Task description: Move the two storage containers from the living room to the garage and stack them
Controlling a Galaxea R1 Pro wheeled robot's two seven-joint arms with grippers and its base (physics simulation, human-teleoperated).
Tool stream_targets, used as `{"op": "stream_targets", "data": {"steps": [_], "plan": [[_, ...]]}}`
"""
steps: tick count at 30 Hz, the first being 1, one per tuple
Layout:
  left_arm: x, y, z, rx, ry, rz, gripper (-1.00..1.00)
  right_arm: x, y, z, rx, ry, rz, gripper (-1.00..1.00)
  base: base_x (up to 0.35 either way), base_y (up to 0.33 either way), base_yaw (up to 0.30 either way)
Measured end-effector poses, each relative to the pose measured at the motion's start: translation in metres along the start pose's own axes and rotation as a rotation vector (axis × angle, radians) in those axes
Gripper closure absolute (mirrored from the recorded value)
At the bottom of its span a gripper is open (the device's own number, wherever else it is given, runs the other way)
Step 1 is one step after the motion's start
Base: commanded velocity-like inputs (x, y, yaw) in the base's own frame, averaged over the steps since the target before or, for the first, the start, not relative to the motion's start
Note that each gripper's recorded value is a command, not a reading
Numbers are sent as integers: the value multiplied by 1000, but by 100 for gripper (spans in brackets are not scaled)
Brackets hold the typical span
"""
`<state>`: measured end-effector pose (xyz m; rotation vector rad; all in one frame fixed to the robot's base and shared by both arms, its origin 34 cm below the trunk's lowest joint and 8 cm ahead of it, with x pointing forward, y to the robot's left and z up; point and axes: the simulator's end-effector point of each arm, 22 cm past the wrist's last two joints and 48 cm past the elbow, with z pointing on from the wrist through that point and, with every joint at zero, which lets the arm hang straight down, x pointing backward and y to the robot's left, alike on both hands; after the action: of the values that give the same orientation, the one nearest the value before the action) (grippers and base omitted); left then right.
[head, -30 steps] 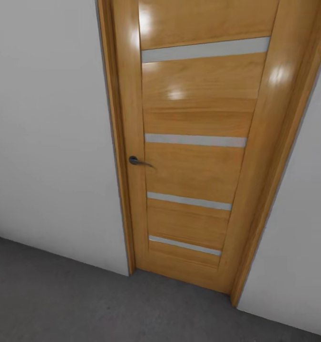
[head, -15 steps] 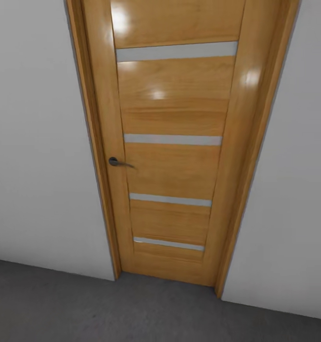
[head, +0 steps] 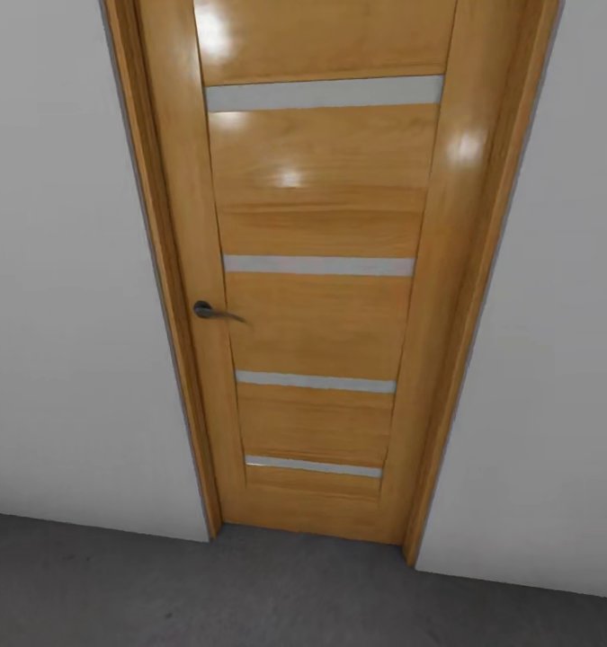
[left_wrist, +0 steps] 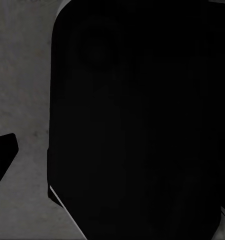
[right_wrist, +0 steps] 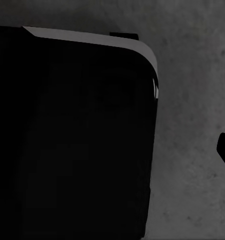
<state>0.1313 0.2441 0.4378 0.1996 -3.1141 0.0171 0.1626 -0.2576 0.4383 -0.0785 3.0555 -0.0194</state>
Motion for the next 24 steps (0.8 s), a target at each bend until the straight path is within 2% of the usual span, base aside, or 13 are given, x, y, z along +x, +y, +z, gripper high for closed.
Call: {"op": "stream_targets", "data": {"steps": [16, 24], "plan": [[0, -1, 0, 1, 0, 0, -100, 0, -2, 0, 3, 2, -1, -100, 239, 209, -1], [0, -1, 0, 1, 1, 0, -100, 0, -2, 0, 3, -1, 0, -100, 102, 69, 0]]}}
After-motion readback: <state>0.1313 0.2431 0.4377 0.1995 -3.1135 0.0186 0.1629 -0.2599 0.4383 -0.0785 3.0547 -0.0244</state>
